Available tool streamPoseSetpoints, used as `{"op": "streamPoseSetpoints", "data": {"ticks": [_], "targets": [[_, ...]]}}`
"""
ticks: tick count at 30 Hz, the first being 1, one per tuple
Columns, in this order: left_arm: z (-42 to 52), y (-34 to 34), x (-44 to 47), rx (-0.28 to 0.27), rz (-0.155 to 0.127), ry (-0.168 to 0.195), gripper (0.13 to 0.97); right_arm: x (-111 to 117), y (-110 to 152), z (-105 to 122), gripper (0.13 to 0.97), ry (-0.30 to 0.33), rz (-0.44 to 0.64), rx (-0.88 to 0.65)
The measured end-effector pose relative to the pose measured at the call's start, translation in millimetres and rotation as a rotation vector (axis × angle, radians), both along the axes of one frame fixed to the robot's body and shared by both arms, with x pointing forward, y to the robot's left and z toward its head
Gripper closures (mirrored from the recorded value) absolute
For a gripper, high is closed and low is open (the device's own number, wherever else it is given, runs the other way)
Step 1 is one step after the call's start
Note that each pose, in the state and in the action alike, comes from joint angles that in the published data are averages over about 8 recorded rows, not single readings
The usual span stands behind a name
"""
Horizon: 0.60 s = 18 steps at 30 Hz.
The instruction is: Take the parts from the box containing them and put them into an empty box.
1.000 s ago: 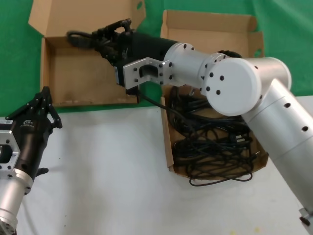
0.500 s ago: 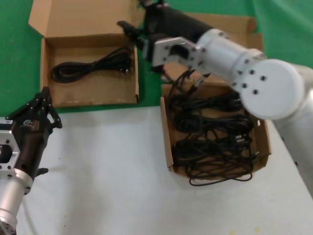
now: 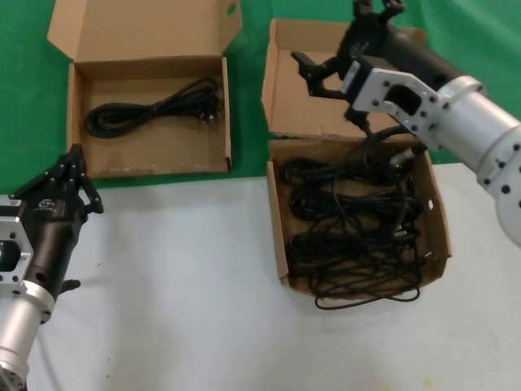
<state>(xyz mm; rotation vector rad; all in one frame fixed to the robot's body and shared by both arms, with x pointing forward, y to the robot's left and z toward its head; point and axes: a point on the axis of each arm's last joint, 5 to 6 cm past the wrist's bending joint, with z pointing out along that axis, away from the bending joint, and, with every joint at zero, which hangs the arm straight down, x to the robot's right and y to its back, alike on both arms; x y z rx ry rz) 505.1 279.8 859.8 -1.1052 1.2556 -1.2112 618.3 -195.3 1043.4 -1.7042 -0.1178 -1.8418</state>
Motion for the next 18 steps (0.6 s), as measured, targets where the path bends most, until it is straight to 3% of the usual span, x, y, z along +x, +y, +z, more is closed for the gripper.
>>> {"op": "streamPoseSetpoints", "data": {"ticks": [10,18], "targets": [[-0.1,0.0,-0.1,0.0,0.0,0.0,0.927,-6.9,-11.4,-15.4,0.208,0.027,-0.025,0.05],[-0.6,0.1,-0.3,0.0,0.002,0.002,0.9,-12.7,-16.6,-32.3,0.174,0.065,-0.018,0.145]]}}
